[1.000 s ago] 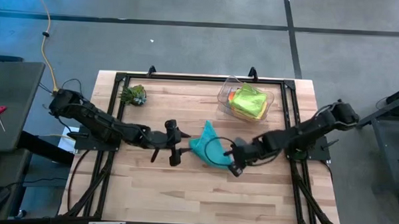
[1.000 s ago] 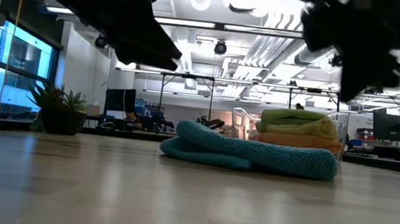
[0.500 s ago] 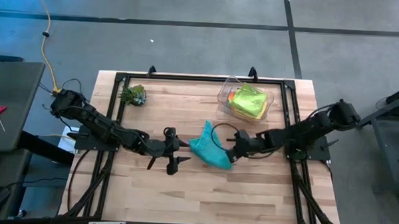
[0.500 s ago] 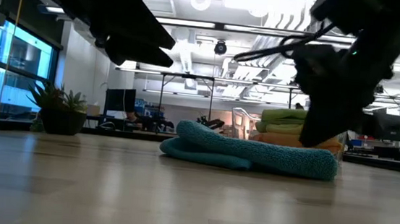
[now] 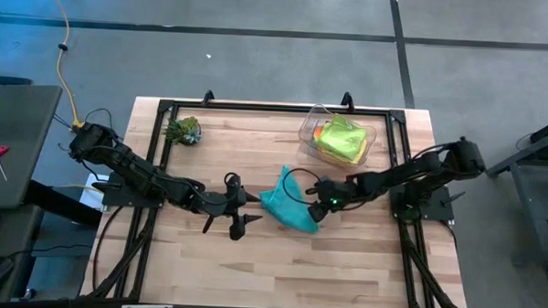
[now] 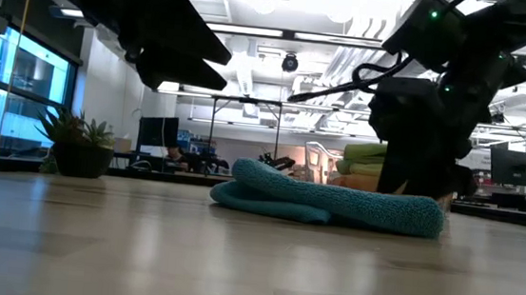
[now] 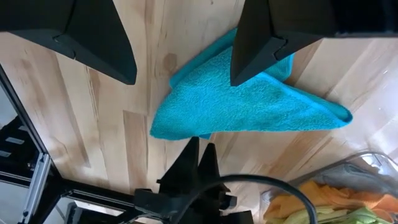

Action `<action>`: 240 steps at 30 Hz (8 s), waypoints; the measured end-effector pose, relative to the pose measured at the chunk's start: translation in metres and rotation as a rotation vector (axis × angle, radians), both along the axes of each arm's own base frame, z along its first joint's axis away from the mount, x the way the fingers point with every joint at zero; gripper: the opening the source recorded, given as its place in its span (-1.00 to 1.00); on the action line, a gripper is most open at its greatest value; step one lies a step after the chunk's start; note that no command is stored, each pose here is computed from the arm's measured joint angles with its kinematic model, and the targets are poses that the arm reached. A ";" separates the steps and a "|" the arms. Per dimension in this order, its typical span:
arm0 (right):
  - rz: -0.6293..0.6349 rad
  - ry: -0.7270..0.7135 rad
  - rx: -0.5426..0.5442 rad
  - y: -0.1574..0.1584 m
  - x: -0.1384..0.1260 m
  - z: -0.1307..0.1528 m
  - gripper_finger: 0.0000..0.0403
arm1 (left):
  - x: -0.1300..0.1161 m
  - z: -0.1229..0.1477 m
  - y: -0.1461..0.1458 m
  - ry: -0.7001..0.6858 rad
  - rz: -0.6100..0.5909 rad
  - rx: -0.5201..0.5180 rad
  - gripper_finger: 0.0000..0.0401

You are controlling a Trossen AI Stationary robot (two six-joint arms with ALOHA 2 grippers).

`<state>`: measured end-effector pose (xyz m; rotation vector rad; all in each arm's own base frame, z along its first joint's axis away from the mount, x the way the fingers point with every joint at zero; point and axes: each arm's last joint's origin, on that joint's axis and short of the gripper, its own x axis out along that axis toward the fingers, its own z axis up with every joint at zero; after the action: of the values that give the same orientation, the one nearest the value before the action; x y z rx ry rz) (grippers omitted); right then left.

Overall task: Fold microfiber towels
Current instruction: Fold the blue microfiber towel

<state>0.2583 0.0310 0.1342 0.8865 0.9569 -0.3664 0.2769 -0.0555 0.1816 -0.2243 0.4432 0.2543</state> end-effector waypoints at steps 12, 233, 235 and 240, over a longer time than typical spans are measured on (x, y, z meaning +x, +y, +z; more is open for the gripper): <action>-0.022 0.013 -0.028 0.000 0.008 -0.017 -0.36 | 0.000 0.000 0.000 -0.001 0.003 0.001 0.24; 0.434 -0.142 -0.110 0.087 0.000 0.194 -1.00 | 0.111 -0.082 -0.037 0.314 -0.314 0.395 -0.23; 0.433 -0.141 -0.111 0.087 0.000 0.194 -1.00 | 0.111 -0.083 -0.032 0.329 -0.311 0.390 -0.24; 0.426 -0.143 -0.117 0.087 0.000 0.194 -1.00 | 0.114 -0.081 -0.026 0.306 -0.280 0.363 -0.27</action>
<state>0.2586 0.1181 0.3279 0.5738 0.9529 0.0064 0.3911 -0.0820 0.1006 0.2360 0.7137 0.0895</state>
